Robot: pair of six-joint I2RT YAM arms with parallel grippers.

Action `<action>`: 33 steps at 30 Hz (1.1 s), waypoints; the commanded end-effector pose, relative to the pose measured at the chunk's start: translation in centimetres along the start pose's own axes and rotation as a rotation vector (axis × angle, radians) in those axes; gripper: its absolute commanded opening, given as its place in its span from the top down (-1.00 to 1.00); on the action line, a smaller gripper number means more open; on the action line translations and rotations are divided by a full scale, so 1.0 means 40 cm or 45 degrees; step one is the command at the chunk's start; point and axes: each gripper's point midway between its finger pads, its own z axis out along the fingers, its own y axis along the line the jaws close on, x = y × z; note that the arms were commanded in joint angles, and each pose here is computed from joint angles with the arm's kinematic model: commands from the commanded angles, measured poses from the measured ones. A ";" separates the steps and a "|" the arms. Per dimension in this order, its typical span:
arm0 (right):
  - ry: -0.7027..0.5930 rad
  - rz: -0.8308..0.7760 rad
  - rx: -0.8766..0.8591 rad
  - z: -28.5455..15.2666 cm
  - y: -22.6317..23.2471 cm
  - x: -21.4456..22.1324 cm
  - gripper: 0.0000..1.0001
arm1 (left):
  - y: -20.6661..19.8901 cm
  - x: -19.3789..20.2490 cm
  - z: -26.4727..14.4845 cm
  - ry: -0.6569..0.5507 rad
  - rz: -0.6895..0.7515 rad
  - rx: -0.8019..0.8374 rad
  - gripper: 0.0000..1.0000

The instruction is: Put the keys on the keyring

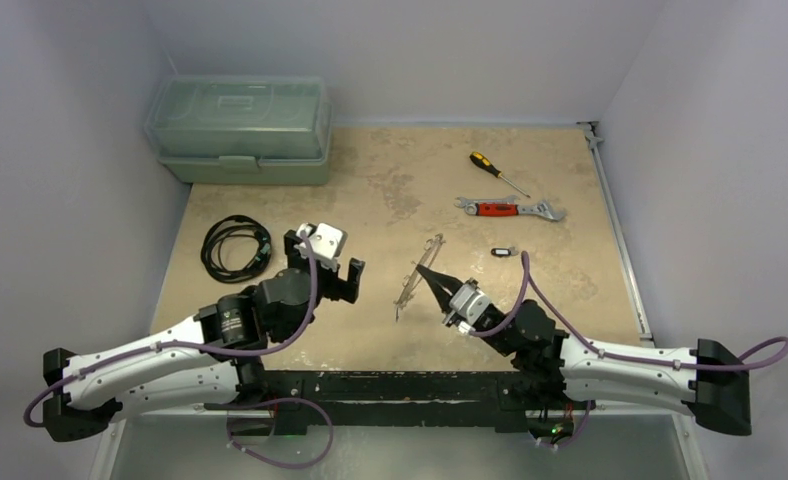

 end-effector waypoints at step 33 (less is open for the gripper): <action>0.071 0.182 1.318 -0.132 -0.668 -0.276 1.00 | -0.544 0.114 0.344 0.020 0.253 0.934 -0.72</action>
